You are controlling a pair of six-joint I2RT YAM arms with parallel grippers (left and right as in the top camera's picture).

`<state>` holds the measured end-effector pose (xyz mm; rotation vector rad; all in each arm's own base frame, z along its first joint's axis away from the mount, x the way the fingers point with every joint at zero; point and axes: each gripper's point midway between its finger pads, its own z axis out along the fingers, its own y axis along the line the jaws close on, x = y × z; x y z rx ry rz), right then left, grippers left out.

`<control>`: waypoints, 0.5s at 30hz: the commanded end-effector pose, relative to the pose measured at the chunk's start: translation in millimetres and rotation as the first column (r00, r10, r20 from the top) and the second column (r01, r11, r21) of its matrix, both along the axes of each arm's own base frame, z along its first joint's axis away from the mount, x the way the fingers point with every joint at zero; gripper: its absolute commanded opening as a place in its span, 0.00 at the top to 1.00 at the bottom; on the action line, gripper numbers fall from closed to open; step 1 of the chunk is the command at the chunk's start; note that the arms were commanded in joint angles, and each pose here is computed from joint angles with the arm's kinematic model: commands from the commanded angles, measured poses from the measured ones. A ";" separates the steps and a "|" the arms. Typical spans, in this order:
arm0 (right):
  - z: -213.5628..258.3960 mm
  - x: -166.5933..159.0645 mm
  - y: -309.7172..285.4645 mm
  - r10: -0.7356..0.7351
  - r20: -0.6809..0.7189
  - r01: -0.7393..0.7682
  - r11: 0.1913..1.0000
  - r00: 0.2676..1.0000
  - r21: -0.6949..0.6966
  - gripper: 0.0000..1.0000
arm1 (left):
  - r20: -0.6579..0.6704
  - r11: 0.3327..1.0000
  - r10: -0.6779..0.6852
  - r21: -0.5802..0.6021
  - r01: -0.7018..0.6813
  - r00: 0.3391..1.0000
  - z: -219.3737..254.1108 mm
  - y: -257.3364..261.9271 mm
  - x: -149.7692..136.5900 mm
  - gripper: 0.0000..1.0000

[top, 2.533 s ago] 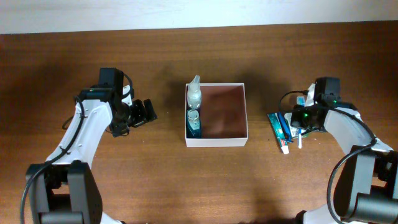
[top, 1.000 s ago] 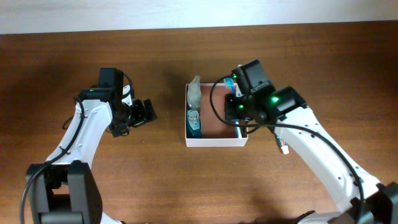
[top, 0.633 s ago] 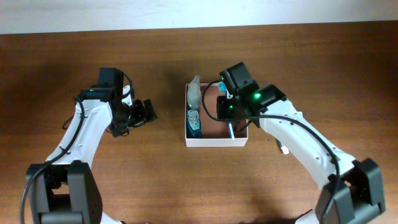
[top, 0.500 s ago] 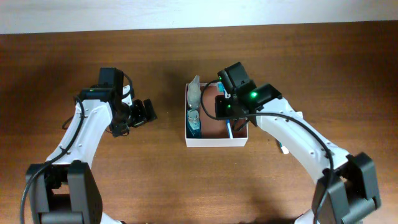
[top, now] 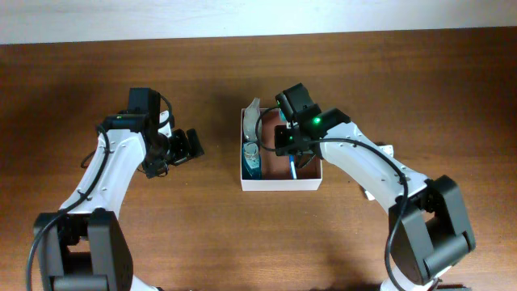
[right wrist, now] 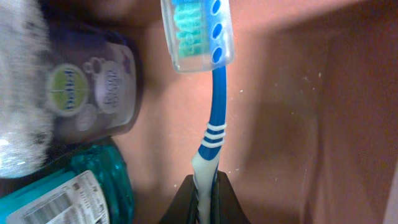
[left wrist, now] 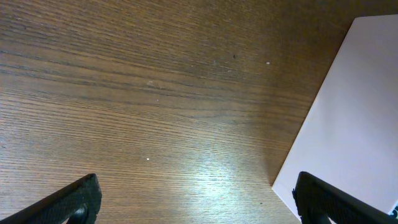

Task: Pack container
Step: 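Lower the toothbrush into the box and open the right gripper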

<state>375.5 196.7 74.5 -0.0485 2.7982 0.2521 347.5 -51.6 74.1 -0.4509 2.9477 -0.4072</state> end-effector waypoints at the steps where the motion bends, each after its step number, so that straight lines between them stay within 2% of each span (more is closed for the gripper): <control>1: -13.4 -0.6 -2.6 -0.011 -0.015 0.010 0.999 1.000 -0.034 0.96 | -0.004 1.000 -0.002 0.004 0.002 1.000 -1.9 1.4 1.9 0.01; 10: -12.3 -1.1 -1.2 -0.005 -0.018 0.004 1.000 1.000 -0.028 0.94 | -0.004 1.000 -0.002 0.004 0.002 1.000 -1.9 1.4 1.9 0.01; 12: -12.1 -1.7 -0.1 -0.002 -0.021 0.002 1.000 1.000 -0.022 0.90 | -0.004 1.000 -0.002 0.004 0.002 1.000 -1.9 1.4 1.9 0.01; 13: -12.3 -1.9 0.3 -0.001 -0.023 0.001 1.000 1.000 -0.020 0.85 | -0.004 1.000 -0.002 0.004 0.002 1.000 -1.9 1.3 1.9 0.01; 15: -12.3 -2.1 0.5 -0.001 -0.024 0.000 1.000 1.000 -0.019 0.67 | -0.004 1.000 -0.002 0.004 0.002 1.000 -1.9 1.3 1.9 0.01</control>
